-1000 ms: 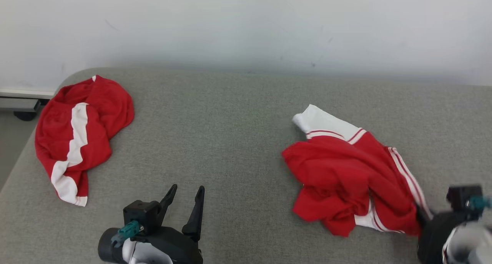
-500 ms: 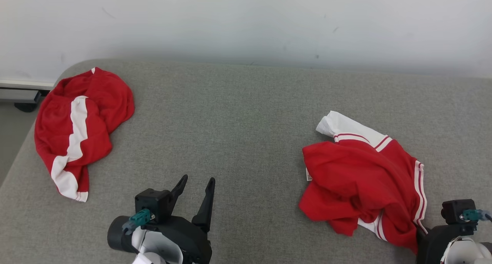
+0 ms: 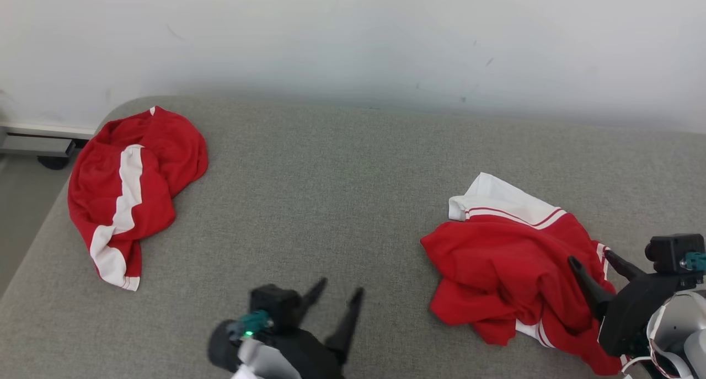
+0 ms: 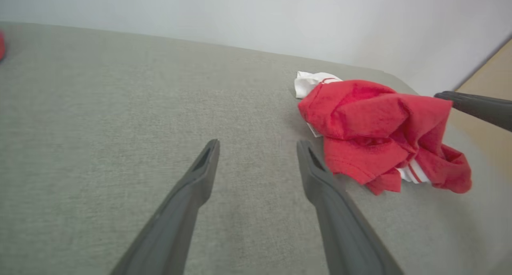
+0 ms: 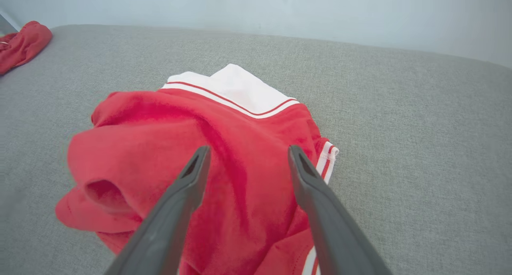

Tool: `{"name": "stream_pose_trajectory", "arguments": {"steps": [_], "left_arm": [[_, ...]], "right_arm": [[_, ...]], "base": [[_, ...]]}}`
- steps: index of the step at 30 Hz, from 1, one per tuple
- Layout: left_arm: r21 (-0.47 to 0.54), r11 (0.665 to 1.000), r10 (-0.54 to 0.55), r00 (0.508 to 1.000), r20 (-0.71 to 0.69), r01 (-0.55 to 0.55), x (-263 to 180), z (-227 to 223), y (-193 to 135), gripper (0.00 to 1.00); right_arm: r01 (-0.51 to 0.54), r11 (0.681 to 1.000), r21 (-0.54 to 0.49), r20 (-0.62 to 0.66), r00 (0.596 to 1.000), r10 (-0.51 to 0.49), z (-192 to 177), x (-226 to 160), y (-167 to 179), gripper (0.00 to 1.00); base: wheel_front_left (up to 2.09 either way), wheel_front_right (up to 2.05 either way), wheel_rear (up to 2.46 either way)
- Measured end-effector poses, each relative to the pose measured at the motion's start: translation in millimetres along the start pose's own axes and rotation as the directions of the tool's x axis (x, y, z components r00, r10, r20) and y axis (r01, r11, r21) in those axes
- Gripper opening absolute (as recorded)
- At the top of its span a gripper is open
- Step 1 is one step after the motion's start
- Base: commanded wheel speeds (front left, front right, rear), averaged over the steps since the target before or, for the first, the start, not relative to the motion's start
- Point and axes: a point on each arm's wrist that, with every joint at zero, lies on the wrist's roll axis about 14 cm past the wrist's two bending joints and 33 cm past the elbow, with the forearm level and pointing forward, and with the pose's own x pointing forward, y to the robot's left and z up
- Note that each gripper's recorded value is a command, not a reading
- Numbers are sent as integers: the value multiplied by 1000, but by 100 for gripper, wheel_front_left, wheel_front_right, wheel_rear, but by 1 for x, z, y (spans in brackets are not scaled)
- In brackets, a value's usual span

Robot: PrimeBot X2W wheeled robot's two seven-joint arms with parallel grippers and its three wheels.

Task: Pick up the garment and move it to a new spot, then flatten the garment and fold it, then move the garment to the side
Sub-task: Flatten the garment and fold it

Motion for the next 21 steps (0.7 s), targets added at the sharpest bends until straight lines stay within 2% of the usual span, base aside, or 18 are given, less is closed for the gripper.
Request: {"name": "stream_pose_trajectory", "arguments": {"steps": [4,6,12,17,21], "left_arm": [[-64,987,-155,986,-66,151,-1,-17,-44,100],[-72,979,-199,972,-122,191,-4,-32,-55,100],[-100,964,-264,936,-233,247,-8,-60,-69,100],[-68,957,-290,927,-239,282,8,-49,-70,100],[-95,938,-348,909,-229,335,15,-42,-85,100]], "right_arm": [[2,1000,-21,5,1000,-2,7,-3,4,100],[-10,1000,-27,-2,1000,10,7,-4,9,100],[-19,999,-47,15,1000,20,20,-7,15,100],[-1,999,-43,-2,1000,1,17,-11,10,100],[7,999,-47,-15,1000,-8,15,-13,7,100]], "base": [[0,0,0],[0,0,0],[0,0,0],[0,0,0],[0,0,0]]}}
